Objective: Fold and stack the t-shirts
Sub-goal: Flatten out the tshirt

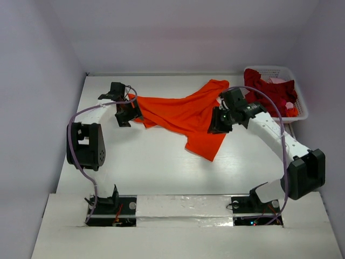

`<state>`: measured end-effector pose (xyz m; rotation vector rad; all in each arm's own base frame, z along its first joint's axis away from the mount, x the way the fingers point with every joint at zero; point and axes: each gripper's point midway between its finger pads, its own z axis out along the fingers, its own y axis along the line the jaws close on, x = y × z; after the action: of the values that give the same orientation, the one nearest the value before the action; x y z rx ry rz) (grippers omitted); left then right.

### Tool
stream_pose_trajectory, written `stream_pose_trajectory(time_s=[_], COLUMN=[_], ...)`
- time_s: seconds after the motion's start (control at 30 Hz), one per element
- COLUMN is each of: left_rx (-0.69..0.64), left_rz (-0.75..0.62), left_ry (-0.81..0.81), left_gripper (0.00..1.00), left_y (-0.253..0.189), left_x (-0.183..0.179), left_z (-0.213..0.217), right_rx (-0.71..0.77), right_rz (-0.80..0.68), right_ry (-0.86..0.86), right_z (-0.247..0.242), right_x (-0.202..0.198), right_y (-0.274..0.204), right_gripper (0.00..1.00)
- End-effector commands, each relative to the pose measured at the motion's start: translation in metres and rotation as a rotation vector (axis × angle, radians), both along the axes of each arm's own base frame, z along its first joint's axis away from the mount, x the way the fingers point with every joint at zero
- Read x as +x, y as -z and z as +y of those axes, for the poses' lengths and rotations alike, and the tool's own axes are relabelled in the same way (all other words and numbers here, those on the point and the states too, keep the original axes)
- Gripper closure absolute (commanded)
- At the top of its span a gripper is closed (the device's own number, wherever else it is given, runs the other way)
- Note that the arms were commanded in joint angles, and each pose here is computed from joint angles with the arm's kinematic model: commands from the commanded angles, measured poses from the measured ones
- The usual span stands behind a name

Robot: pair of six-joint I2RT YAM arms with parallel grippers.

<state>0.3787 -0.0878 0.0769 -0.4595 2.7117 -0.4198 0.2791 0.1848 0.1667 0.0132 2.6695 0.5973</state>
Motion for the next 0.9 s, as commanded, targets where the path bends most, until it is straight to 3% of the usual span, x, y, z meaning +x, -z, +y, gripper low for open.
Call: stream_pose_trajectory(time_s=[0.0, 0.13, 0.23, 0.3, 0.37, 0.43, 0.57, 0.6, 0.73, 0.87], left_rx=[-0.012, 0.043, 0.094, 0.109, 0.124, 0.142, 0.173, 0.187, 0.195, 0.187], left_rz=[-0.060, -0.060, -0.062, -0.067, -0.067, -0.058, -0.055, -0.053, -0.043, -0.058], left_ry=[0.014, -0.008, -0.043, -0.056, -0.065, -0.071, -0.073, -0.074, -0.076, -0.076], left_gripper=[0.33, 0.34, 0.34, 0.35, 0.36, 0.37, 0.38, 0.38, 0.38, 0.35], left_y=[-0.003, 0.003, 0.006, 0.008, 0.010, 0.014, 0.019, 0.021, 0.026, 0.025], left_x=[0.012, 0.020, 0.025, 0.029, 0.031, 0.032, 0.031, 0.031, 0.031, 0.036], left_z=[-0.006, 0.000, 0.010, 0.013, 0.016, 0.019, 0.024, 0.027, 0.028, 0.023], right_rx=[0.084, 0.125, 0.128, 0.148, 0.160, 0.170, 0.181, 0.184, 0.202, 0.202], right_rz=[-0.061, -0.035, -0.003, -0.013, -0.022, -0.031, -0.034, -0.028, -0.037, -0.038], right_ry=[0.035, 0.066, 0.067, 0.071, 0.066, 0.058, 0.066, 0.064, 0.062, 0.064], right_z=[0.020, 0.034, 0.041, 0.043, 0.047, 0.051, 0.049, 0.049, 0.049, 0.047], right_x=[0.028, 0.045, 0.045, 0.046, 0.045, 0.043, 0.038, 0.035, 0.026, 0.022], right_y=[0.016, 0.060, 0.078, 0.074, 0.069, 0.063, 0.054, 0.054, 0.045, 0.047], right_gripper=[0.64, 0.60, 0.48, 0.34, 0.27, 0.32, 0.66, 0.68, 0.68, 0.57])
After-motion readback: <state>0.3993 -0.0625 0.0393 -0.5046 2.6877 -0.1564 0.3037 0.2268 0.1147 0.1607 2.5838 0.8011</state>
